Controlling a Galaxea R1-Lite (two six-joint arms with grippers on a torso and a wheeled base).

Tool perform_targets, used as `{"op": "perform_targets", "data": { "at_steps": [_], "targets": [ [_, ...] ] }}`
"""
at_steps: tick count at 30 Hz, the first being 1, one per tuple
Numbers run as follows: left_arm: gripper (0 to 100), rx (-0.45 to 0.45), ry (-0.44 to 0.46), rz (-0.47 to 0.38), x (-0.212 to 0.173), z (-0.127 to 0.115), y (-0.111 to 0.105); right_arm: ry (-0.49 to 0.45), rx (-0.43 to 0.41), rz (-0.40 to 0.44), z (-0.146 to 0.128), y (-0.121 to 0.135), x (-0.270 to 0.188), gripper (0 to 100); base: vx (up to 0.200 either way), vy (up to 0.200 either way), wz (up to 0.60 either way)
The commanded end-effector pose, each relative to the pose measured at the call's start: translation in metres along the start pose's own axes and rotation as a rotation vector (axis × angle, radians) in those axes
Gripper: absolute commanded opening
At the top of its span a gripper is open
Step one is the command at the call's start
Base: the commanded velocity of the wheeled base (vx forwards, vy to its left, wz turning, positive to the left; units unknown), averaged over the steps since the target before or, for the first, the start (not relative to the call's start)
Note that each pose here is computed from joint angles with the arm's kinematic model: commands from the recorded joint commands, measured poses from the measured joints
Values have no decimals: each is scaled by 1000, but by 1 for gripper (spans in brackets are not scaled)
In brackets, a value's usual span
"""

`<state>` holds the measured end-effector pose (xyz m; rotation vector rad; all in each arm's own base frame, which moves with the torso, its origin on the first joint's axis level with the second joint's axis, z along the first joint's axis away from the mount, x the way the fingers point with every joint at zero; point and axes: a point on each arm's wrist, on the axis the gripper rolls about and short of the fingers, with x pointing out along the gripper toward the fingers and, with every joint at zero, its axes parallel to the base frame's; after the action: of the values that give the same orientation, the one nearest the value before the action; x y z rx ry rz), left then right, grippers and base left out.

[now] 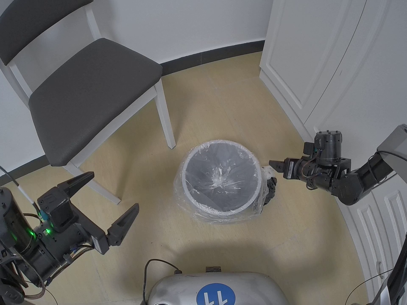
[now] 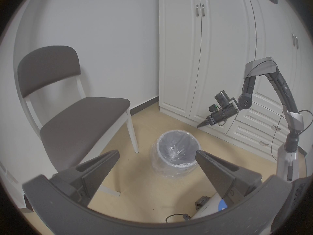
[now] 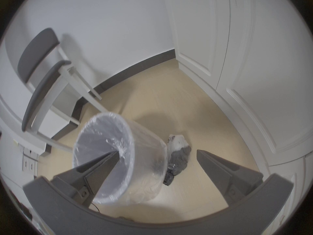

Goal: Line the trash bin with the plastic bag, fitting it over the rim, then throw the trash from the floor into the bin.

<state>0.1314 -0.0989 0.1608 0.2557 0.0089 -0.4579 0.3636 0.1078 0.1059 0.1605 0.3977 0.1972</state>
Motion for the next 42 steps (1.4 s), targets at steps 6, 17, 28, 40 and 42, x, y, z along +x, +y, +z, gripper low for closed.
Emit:
{"op": "perform_targets", "data": {
  "at_steps": [6, 17, 28, 40, 42],
  "targets": [
    [100, 40, 263, -100, 104, -6, -38, -113, 25, -54, 40, -19, -27, 100, 0, 0, 0],
    [100, 165, 553, -168, 174, -78, -48, -253, -213, -139, 48, -70, -85, 100, 0, 0, 0],
    [100, 223, 573, -214, 226, -138, -46, -325, -190, -205, 63, -129, -116, 100, 0, 0, 0],
    [100, 214, 515, -234, 272, -161, -25, -377, -208, -180, 68, -130, -146, 100, 0, 0, 0],
    [100, 201, 496, -269, 276, -162, -22, -378, -207, -179, 69, -130, -146, 100, 0, 0, 0]
  ]
}}
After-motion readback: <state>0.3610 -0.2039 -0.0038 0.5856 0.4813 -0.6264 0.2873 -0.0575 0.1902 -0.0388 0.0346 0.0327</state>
